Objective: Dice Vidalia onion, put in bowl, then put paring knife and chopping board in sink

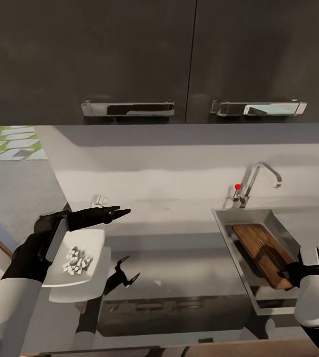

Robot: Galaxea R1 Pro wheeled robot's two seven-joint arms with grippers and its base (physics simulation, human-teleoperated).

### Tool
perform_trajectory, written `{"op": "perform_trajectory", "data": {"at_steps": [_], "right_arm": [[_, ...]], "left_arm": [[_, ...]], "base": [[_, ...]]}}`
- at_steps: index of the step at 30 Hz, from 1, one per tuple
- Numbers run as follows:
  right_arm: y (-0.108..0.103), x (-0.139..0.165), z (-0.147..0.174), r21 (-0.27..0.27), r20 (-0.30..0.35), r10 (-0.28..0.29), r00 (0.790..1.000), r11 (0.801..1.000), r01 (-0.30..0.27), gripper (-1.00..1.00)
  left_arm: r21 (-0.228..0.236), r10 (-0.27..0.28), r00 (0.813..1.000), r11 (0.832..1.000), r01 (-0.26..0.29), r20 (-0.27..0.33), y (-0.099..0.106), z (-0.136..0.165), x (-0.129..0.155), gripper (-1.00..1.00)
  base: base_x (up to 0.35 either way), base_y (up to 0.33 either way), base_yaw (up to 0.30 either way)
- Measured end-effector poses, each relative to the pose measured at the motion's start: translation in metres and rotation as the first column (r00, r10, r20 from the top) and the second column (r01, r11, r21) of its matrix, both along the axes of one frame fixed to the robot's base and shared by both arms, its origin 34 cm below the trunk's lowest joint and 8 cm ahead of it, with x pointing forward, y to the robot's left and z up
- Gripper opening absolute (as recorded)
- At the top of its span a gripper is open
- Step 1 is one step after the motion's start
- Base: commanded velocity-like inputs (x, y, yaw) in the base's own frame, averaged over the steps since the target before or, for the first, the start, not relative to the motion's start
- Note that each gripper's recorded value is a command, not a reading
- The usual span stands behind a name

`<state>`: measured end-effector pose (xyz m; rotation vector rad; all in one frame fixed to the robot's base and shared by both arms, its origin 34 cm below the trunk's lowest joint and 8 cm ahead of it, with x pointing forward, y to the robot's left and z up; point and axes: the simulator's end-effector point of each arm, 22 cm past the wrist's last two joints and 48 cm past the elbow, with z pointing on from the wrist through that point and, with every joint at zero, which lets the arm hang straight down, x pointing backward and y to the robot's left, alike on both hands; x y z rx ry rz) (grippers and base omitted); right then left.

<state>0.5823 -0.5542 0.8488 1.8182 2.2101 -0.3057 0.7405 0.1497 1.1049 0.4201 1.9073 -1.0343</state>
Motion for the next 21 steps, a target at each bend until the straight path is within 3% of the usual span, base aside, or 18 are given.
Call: {"op": "perform_trajectory", "data": {"at_steps": [21], "right_arm": [[0.0,-0.004,-0.011,0.001,-0.022,0.0,1.0,1.0,0.0,-1.0]], "left_arm": [[0.0,0.0,1.0,1.0,0.0,-0.023,0.0,-0.014,0.002,1.0]], "base": [[0.023,0.0,0.036]]}}
